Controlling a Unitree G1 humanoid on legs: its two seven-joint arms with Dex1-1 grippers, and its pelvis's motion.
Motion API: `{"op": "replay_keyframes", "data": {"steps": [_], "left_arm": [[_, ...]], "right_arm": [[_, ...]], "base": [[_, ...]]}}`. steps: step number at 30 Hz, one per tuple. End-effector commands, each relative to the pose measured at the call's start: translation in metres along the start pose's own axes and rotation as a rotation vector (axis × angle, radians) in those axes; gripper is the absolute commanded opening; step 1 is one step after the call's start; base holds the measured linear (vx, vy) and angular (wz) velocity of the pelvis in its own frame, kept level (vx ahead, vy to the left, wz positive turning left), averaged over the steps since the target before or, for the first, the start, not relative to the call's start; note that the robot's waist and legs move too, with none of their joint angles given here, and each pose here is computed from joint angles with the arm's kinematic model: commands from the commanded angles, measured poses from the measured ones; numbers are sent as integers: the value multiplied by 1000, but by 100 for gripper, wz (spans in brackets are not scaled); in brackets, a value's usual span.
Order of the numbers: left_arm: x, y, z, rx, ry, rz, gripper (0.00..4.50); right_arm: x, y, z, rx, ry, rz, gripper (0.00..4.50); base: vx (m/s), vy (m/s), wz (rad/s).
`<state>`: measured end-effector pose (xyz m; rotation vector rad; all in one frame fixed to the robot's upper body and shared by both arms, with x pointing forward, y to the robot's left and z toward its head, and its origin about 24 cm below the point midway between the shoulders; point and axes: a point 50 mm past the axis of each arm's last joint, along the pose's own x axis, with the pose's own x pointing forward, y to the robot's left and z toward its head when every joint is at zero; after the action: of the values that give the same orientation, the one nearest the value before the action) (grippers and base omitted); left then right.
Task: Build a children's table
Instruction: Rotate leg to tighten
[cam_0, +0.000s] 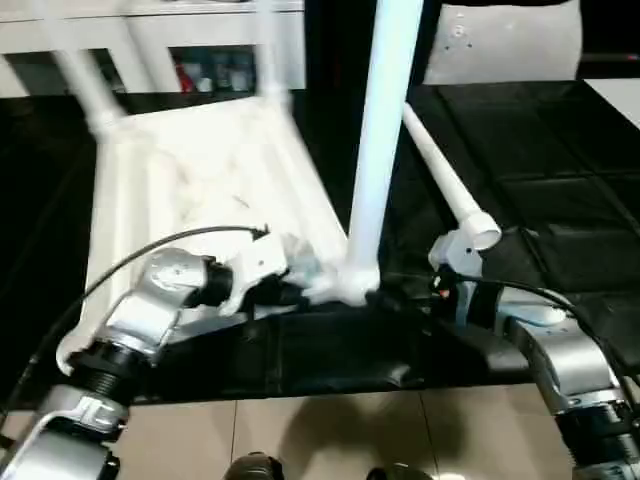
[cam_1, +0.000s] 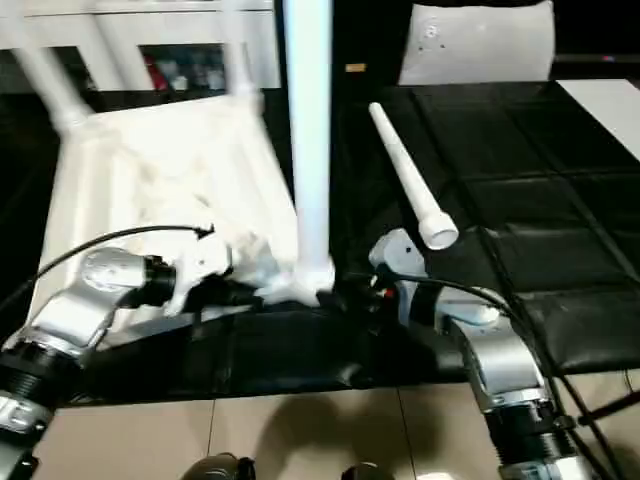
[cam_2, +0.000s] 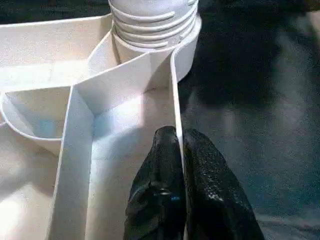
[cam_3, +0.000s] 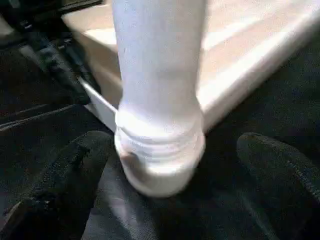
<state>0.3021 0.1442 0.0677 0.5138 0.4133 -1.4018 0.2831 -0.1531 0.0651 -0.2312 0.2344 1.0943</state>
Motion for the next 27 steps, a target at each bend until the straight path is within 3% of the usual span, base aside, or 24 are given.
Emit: {"op": "replay_keyframes", "data": {"steps": [1, 4, 17, 27], "left_arm": [[13, -12, 3, 62, 38, -190, 0], [12, -12, 3, 87, 58, -231, 0], [14, -7, 4, 130, 81, -270, 0], [11, -5, 1, 107, 77, -269, 0]], "right_arm": [[2, 3, 4, -36, 3, 87, 448], [4, 5, 6, -29, -1, 159, 448], [5, 3, 6, -50, 48, 321, 339], [6, 5, 5, -14, 30, 363, 274]], "base": [[0, 0, 0], [0, 0, 0], [0, 0, 0], [0, 0, 0]]}}
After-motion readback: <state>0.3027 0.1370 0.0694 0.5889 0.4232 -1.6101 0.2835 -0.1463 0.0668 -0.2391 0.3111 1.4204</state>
